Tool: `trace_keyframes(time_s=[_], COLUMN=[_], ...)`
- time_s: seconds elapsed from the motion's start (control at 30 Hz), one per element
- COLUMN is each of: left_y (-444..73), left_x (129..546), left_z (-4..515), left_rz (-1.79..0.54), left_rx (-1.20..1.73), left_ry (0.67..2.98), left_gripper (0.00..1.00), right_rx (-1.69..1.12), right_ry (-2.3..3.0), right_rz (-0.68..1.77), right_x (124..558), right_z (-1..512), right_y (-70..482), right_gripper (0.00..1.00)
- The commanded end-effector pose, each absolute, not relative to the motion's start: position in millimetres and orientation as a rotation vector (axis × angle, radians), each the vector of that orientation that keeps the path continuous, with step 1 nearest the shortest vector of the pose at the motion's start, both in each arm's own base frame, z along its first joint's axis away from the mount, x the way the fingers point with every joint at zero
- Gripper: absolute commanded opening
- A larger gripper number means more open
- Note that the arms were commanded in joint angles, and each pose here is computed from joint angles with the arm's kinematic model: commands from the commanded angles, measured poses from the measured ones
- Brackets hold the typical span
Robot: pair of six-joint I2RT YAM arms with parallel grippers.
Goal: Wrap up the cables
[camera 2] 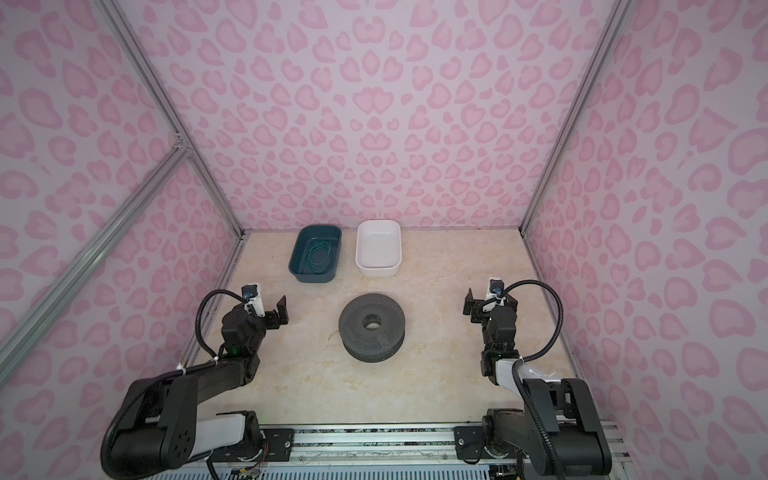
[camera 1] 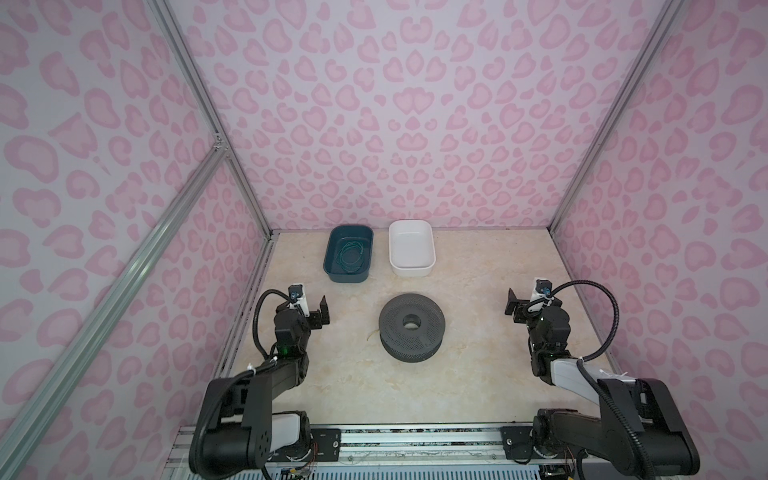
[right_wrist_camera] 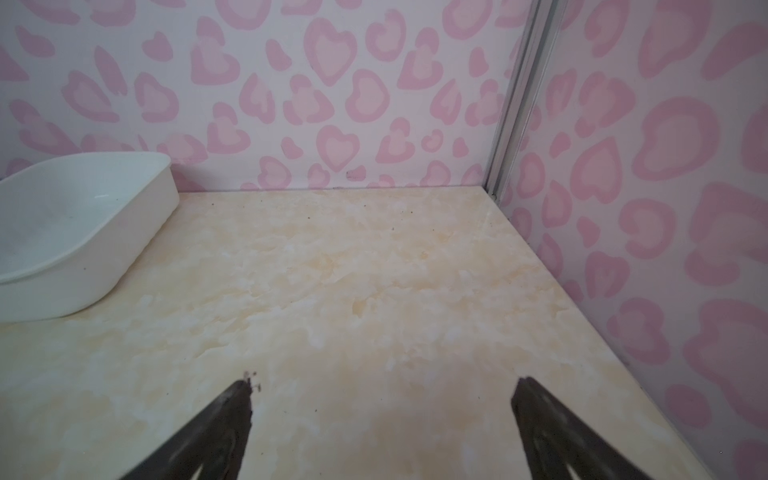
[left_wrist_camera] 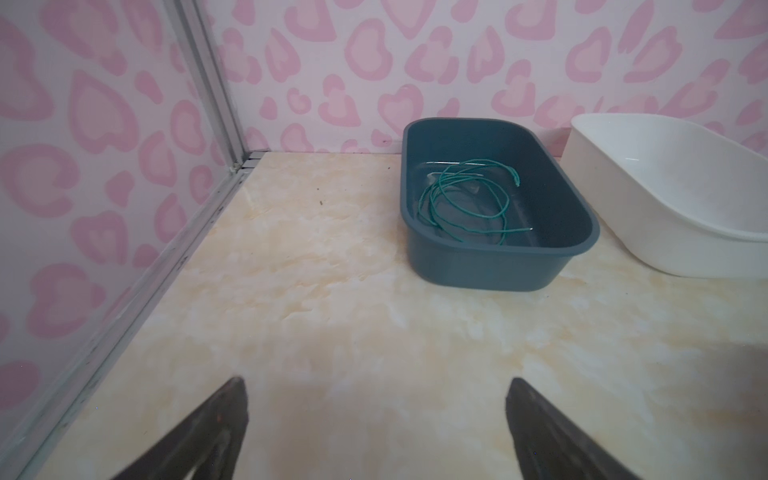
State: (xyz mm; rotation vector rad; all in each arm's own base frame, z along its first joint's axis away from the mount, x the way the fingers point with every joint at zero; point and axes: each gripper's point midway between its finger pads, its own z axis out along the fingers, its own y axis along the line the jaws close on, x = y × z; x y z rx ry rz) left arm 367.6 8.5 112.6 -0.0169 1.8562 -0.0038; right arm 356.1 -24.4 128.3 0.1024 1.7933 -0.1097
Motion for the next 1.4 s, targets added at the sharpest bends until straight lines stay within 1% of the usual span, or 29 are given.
trace_keyframes(time_s=[0.0,0.03,0.1,0.2,0.3,0.37,0.5,1.37], left_y=[-3.9,-6.0,-7.5,-0.1,3.9,4.7,5.1,5.5], left_x=[379.1,379.6,384.2,386.6,387.4,387.8,387.7,387.4], left_z=[124.2,116.9,119.2,115.9,116.8,116.5,117.0,116.6], left_rz=[-0.078,-0.08,-0.1,-0.087,-0.072,-0.07,-0.067,-0.066], left_rx=[0.03,0.053,0.054,0.016,-0.008,-0.01,-0.014,-0.013], left_ry=[1.747,1.806,1.793,1.823,1.821,1.823,1.821,1.822], left_gripper=[0.98,0.98,0.98,0.98,0.98,0.98,0.98,0.98], right_rx=[0.109,0.094,0.085,0.051,0.02,0.147,0.113,0.112], right_ry=[1.71,1.724,1.735,1.7,1.848,1.834,1.882,1.88], right_rz=[-0.076,-0.072,-0.068,-0.068,-0.039,-0.075,-0.124,-0.131], right_x=[355.6,357.7,358.6,365.9,393.2,389.3,392.1,391.5], right_z=[135.9,130.0,115.4,115.5,98.9,101.0,96.9,97.9], right_y=[-22.2,-20.3,-18.8,-12.7,-6.3,-30.7,-25.1,-24.6], right_gripper=[0.99,0.99,0.99,1.0,1.0,1.0,1.0,1.0])
